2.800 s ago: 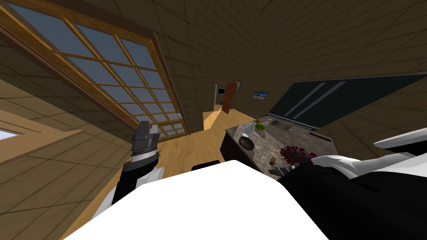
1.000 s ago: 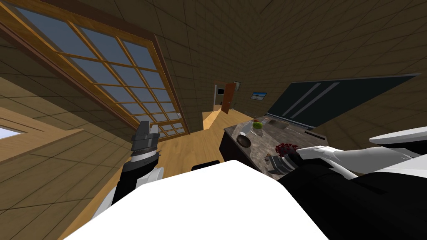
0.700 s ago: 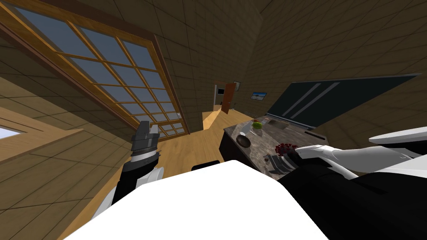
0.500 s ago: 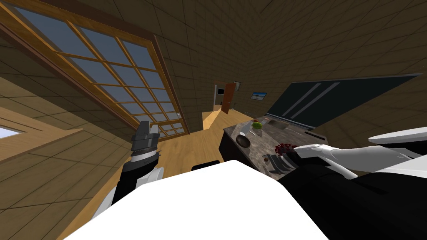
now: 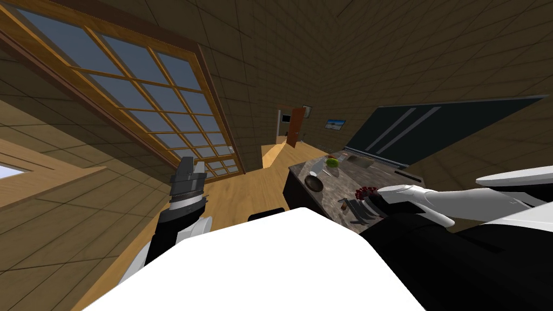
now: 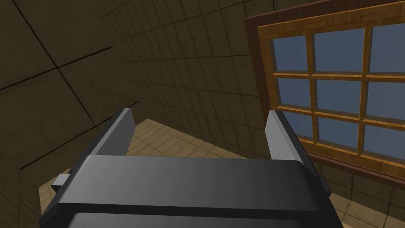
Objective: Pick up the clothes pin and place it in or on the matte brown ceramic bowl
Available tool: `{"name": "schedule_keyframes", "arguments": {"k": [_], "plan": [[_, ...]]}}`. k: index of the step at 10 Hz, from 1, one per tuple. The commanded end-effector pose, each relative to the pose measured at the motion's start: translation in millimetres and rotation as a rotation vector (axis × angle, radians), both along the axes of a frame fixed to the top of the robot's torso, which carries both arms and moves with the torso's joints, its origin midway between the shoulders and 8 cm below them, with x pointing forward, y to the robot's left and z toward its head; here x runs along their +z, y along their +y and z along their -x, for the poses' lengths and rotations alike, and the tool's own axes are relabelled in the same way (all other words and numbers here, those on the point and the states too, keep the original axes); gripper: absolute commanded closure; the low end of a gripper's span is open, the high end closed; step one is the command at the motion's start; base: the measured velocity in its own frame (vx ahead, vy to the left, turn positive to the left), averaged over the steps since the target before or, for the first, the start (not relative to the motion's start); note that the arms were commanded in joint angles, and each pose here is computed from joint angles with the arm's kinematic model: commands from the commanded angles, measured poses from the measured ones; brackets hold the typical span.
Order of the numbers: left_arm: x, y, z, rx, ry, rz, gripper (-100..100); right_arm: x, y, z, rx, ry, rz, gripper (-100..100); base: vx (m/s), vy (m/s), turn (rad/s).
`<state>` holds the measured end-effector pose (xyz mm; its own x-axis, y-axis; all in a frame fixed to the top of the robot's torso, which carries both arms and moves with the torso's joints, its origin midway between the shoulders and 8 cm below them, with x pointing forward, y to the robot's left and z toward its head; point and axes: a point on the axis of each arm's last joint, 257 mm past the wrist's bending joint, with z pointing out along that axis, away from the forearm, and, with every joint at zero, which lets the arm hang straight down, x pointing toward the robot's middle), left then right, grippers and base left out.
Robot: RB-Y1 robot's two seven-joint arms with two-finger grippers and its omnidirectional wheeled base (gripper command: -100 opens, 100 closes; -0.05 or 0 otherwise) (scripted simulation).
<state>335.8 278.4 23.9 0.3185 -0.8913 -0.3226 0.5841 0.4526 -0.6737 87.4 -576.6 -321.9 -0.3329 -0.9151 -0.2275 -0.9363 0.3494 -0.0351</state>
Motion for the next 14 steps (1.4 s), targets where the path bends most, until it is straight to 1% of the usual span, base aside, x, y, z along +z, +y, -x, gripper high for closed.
{"name": "schedule_keyframes", "arguments": {"k": [1, 2, 3, 4, 5, 6, 7, 8, 9, 12, 14], "plan": [[0, 0.0, 0, 0.000, 0.000, 0.000, 0, 0, -1, -1, 0.051, -0.006, 0.007, -100, 0.000, -0.031, 0.005], [0, 0.0, 0, 0.000, 0.000, 0.000, 0, -1, -3, -2, 0.122, -0.013, 0.018, -100, 0.009, -0.034, 0.003], [0, 0.0, 0, 0.000, 0.000, 0.000, 0, -1, -3, -2, 0.127, -0.014, 0.019, -100, 0.005, -0.025, 0.004], [0, 0.0, 0, 0.000, 0.000, 0.000, 0, -2, -5, -2, 0.196, -0.020, 0.030, -100, -0.003, -0.026, 0.003], [0, 0.0, 0, 0.000, 0.000, 0.000, 0, -3, -8, -3, 0.248, -0.023, 0.040, -100, 0.005, -0.049, 0.006], [0, 0.0, 0, 0.000, 0.000, 0.000, 0, -3, -8, -3, 0.263, -0.025, 0.042, -100, 0.007, -0.038, 0.006], [0, 0.0, 0, 0.000, 0.000, 0.000, 0, -3, -10, -3, 0.323, -0.030, 0.053, -100, -0.001, -0.031, 0.003], [0, 0.0, 0, 0.000, 0.000, 0.000, 0, -4, -13, -3, 0.372, -0.032, 0.063, -100, 0.001, -0.042, 0.005], [0, 0.0, 0, 0.000, 0.000, 0.000, 0, -4, -13, -3, 0.378, -0.033, 0.064, -100, 0.004, -0.030, 0.006], [0, 0.0, 0, 0.000, 0.000, 0.000, 0, -6, -21, -4, 0.514, -0.041, 0.093, -100, 0.009, -0.035, 0.005], [0, 0.0, 0, 0.000, 0.000, 0.000, 0, -7, -25, -4, 0.578, -0.045, 0.106, -100, 0.007, -0.044, 0.007]]}}
